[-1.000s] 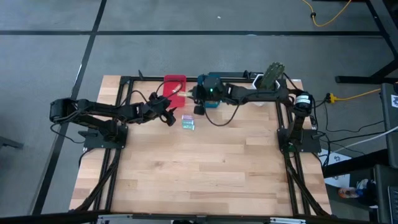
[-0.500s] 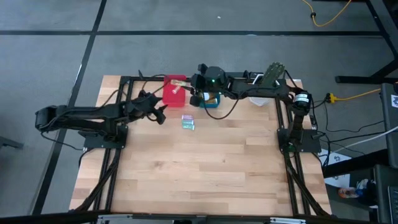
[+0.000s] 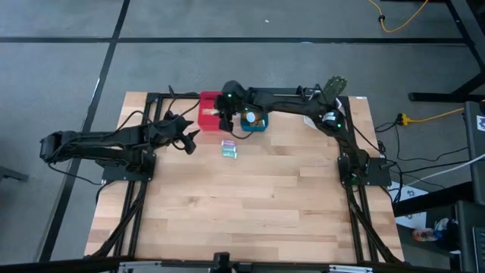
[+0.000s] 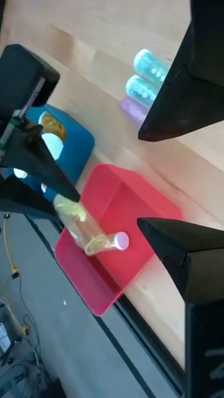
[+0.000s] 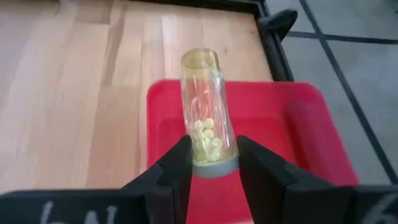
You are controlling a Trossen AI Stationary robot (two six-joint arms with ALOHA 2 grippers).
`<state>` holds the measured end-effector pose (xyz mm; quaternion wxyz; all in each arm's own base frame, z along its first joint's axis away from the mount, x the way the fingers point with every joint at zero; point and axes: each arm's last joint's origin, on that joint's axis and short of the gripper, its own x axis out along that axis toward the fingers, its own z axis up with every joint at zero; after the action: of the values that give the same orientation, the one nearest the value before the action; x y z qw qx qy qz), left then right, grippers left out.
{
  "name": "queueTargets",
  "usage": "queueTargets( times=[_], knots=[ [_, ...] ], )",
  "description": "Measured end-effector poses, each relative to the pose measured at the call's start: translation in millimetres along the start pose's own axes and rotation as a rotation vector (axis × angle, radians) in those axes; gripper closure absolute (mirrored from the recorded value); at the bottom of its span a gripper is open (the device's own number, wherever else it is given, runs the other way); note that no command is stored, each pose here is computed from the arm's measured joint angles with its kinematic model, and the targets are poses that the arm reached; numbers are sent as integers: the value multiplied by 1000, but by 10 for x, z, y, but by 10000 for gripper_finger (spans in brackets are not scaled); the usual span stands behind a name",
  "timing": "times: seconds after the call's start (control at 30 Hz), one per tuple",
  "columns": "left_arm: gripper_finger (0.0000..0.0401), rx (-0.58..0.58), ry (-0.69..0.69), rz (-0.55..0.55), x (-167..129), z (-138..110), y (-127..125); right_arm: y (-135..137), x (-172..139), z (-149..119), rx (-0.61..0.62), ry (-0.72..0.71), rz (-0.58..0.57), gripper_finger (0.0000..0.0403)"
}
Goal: Pick and place medicine bottles into bin by pill shape (circle, oval)
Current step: Put the yellow tablet bottle into the red bin, then put the blue tablet bottle into the red bin
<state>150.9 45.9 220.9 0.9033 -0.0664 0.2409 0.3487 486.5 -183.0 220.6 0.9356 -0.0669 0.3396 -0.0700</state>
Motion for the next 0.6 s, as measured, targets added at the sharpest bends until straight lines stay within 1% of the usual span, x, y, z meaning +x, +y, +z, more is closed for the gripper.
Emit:
queueTargets(
  times=[0.17, 0.33, 0.6],
  knots=[
    [195, -7, 16, -9, 0, -15, 0, -4, 37, 21, 42, 19, 7, 276],
    [195, -20, 49, -1, -1, -49, 8, -3, 38, 37, 40, 5, -3, 263],
    [195, -33, 51, -2, -1, -51, 8, -18, 35, 38, 42, 7, -18, 231]
  ],
)
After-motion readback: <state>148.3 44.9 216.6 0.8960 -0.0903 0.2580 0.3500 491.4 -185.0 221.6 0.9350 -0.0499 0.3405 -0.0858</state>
